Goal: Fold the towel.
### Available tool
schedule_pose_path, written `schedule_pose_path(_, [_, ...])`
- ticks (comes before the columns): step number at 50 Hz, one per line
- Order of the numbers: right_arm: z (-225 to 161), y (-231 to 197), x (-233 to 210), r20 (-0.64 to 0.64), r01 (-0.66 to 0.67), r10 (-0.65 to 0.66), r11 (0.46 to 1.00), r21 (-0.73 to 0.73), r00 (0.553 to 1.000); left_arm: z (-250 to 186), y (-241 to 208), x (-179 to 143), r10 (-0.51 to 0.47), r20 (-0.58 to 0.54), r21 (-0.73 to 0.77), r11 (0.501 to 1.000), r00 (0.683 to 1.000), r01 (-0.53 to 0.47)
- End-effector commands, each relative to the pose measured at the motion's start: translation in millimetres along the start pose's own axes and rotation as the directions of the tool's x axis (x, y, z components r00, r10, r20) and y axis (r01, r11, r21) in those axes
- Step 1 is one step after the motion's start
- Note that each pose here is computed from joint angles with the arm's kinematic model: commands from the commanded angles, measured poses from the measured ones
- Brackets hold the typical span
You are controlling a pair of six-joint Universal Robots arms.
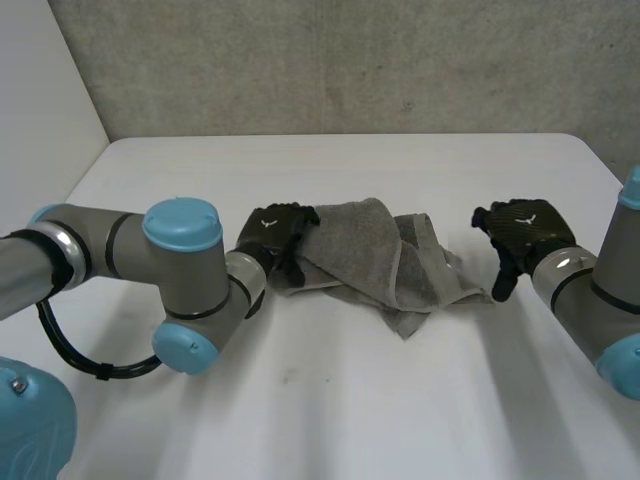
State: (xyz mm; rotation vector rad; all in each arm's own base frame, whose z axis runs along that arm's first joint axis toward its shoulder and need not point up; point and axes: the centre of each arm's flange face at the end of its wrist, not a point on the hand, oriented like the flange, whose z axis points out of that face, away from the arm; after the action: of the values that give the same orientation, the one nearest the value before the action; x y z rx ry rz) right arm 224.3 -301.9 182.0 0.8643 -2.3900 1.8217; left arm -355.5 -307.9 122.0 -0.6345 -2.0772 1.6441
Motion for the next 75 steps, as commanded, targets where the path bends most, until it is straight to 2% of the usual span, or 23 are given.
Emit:
schedule_pose_path(1, [-4.4, -0.6, -18.8, 0.100, -0.053, 0.052, 0.999, 0.006, 0.994, 4.6, -0.1, 0.4, 0.050, -0.001, 0.026, 0.998, 0.999, -0.050])
schedule_pose_path(15, [25.0, 32.8, -38.1, 0.177, -0.081, 0.094, 0.993, -0.080, 0.980, -12.0, -16.6, -0.5, 0.041, 0.015, 0.038, 0.998, 0.999, -0.041])
schedule_pose_path(24, [24.1, 7.9, -42.4, 0.199, -0.198, 0.197, 0.980, -0.018, 0.960, -51.2, -43.9, -39.2, 0.015, 0.110, 0.047, 0.999, 0.994, -0.021])
schedule_pose_path(26, [13.6, -16.1, -70.5, 0.292, -0.216, 0.195, 0.976, 0.041, 0.936, -58.5, -49.0, -46.4, 0.011, 0.129, 0.052, 0.998, 0.992, -0.018])
schedule_pose_path(29, [6.4, -26.7, -87.6, 0.350, -0.218, 0.181, 0.974, 0.069, 0.919, -70.7, -56.3, -57.7, 0.004, 0.163, 0.060, 0.998, 0.987, -0.014])
schedule_pose_path(30, [-5.3, -39.4, -111.2, 0.423, -0.213, 0.150, 0.971, 0.105, 0.893, -70.8, -56.4, -57.8, 0.004, 0.164, 0.060, 0.998, 0.987, -0.014])
schedule_pose_path(33, [-16.2, -49.5, -133.2, 0.482, -0.220, 0.132, 0.967, 0.131, 0.866, -82.6, -62.0, -72.7, -0.006, 0.206, 0.067, 0.998, 0.979, -0.008])
schedule_pose_path(34, [-26.6, -57.1, -154.2, 0.535, -0.238, 0.128, 0.961, 0.142, 0.835, -82.6, -62.0, -72.8, -0.006, 0.206, 0.068, 0.998, 0.978, -0.008])
schedule_pose_path(35, [-26.7, -57.1, -154.4, 0.536, -0.238, 0.128, 0.961, 0.142, 0.835, -89.1, -64.6, -80.2, -0.011, 0.229, 0.071, 0.997, 0.973, -0.005])
schedule_pose_path(37, [-37.4, -61.0, -188.1, 0.607, -0.285, 0.160, 0.952, 0.115, 0.779, -97.2, -66.1, -85.0, -0.016, 0.247, 0.072, 0.997, 0.969, -0.002])
schedule_pose_path(42, [-39.4, -65.9, -185.6, 0.589, -0.298, 0.174, 0.947, 0.119, 0.789, -103.6, -59.0, -82.7, -0.013, 0.244, 0.048, 0.999, 0.970, 0.001])
schedule_pose_path(44, [-41.2, -71.0, -178.4, 0.564, -0.302, 0.178, 0.944, 0.135, 0.807, -104.7, -56.5, -79.0, -0.011, 0.235, 0.040, 0.999, 0.972, 0.002])
schedule_pose_path(46, [-33.8, -76.9, -146.8, 0.468, -0.314, 0.213, 0.938, 0.147, 0.858, -105.9, -55.8, -74.7, -0.011, 0.225, 0.039, 0.999, 0.974, 0.002])
schedule_pose_path(47, [-33.8, -76.9, -146.6, 0.467, -0.314, 0.214, 0.938, 0.147, 0.858, -105.9, -55.8, -74.7, -0.011, 0.225, 0.039, 0.999, 0.974, 0.002])
schedule_pose_path(49, [-20.8, -79.6, -97.0, 0.340, -0.336, 0.268, 0.929, 0.157, 0.901, -105.5, -59.5, -59.7, 0.000, 0.184, 0.052, 0.999, 0.983, -0.010])
schedule_pose_path(50, [-20.7, -79.6, -96.7, 0.339, -0.336, 0.268, 0.929, 0.157, 0.902, -105.5, -59.5, -59.6, 0.000, 0.184, 0.052, 0.999, 0.983, -0.010])
schedule_pose_path(52, [-17.4, -79.5, -57.2, 0.245, -0.350, 0.305, 0.921, 0.171, 0.920, -104.9, -60.2, -48.9, 0.007, 0.155, 0.057, 0.998, 0.988, -0.016])
schedule_pose_path(54, [-17.4, -78.0, -45.4, 0.218, -0.355, 0.316, 0.919, 0.172, 0.924, -102.5, -63.3, -26.1, 0.020, 0.093, 0.075, 0.997, 0.995, -0.027])
schedule_pose_path(55, [-17.4, -78.0, -45.3, 0.218, -0.355, 0.316, 0.919, 0.172, 0.924, -102.5, -63.4, -26.0, 0.020, 0.092, 0.075, 0.997, 0.996, -0.027])
schedule_pose_path(57, [-13.2, -70.3, -20.3, 0.151, -0.358, 0.335, 0.919, 0.166, 0.930, -99.1, -58.0, -5.0, 0.030, 0.034, 0.069, 0.997, 0.999, -0.032])
schedule_pose_path(64, [-2.8, -50.5, 6.8, 0.064, -0.340, 0.335, 0.932, 0.127, 0.940, -90.8, -45.7, 47.0, 0.061, -0.104, 0.066, 0.996, 0.993, -0.055])
schedule_pose_path(69, [7.7, -29.4, 24.9, 0.000, -0.310, 0.311, 0.947, 0.080, 0.950, -74.3, -26.6, 90.2, 0.091, -0.211, 0.064, 0.995, 0.973, -0.079])
schedule_pose_path(75, [18.5, -14.6, 35.9, -0.028, -0.305, 0.306, 0.951, 0.045, 0.952, -48.3, -10.3, 120.5, 0.108, -0.307, 0.086, 0.993, 0.946, -0.086])
